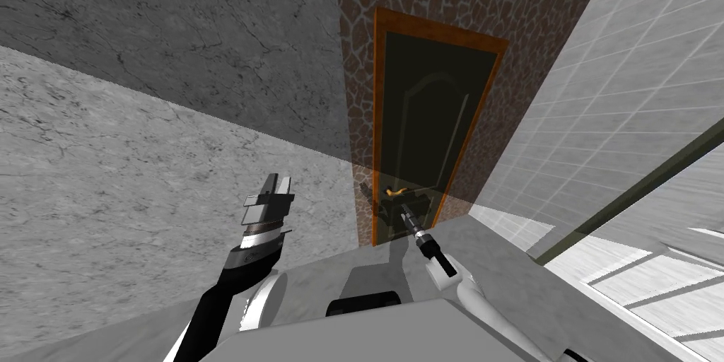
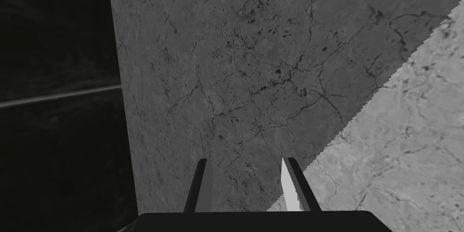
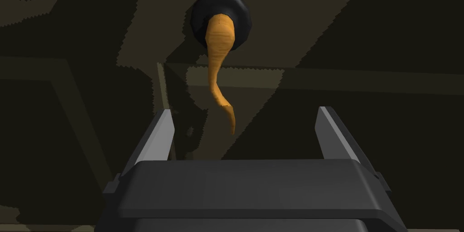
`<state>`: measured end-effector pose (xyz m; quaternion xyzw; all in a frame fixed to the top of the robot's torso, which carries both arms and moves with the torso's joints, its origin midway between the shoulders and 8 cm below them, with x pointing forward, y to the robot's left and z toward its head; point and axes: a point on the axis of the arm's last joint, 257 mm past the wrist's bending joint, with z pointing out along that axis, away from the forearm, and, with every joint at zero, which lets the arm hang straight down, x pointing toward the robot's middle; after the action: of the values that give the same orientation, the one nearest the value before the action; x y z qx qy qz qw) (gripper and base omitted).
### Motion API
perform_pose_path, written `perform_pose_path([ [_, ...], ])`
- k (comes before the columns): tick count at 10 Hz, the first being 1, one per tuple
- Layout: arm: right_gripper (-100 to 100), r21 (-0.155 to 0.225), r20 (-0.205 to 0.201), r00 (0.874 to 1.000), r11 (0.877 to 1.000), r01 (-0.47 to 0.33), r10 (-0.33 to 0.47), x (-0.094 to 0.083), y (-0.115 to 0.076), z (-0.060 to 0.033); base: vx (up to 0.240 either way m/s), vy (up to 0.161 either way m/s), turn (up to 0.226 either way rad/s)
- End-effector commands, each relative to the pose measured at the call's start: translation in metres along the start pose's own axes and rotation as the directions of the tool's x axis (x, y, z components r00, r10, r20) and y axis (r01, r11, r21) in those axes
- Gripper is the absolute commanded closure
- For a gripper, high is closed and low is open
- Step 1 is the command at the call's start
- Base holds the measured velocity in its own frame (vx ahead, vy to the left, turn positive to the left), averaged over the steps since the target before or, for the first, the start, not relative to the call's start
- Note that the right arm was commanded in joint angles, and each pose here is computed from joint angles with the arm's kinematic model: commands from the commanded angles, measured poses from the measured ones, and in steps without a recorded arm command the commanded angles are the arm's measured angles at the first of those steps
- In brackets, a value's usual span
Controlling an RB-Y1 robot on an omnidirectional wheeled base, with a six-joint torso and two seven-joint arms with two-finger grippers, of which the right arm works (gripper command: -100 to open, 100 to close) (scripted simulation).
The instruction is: Pull the door open
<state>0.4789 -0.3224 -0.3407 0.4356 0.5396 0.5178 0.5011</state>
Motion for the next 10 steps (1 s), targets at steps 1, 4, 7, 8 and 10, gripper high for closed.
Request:
perform_pose_path([
  [1, -100, 0.019, 0.005, 1.0, 1.0, 0.006, -0.006, -0.007, -0.007, -0.0014, 0.067, -0.085, 0.099],
  [4, -100, 0.028, 0.031, 0.999, 1.0, 0.012, -0.013, -0.024, -0.012, -0.0016, 0.037, -0.06, 0.087],
  [7, -100, 0.033, 0.083, 0.996, 0.999, 0.019, -0.021, -0.049, -0.015, -0.0019, 0.046, -0.005, 0.217],
  [8, -100, 0.036, 0.105, 0.994, 0.999, 0.02, -0.024, -0.059, -0.016, -0.0024, 0.046, -0.011, 0.173],
  [10, -100, 0.041, 0.15, 0.988, 0.999, 0.021, -0.027, -0.079, -0.018, -0.0043, 0.059, -0.021, 0.199],
])
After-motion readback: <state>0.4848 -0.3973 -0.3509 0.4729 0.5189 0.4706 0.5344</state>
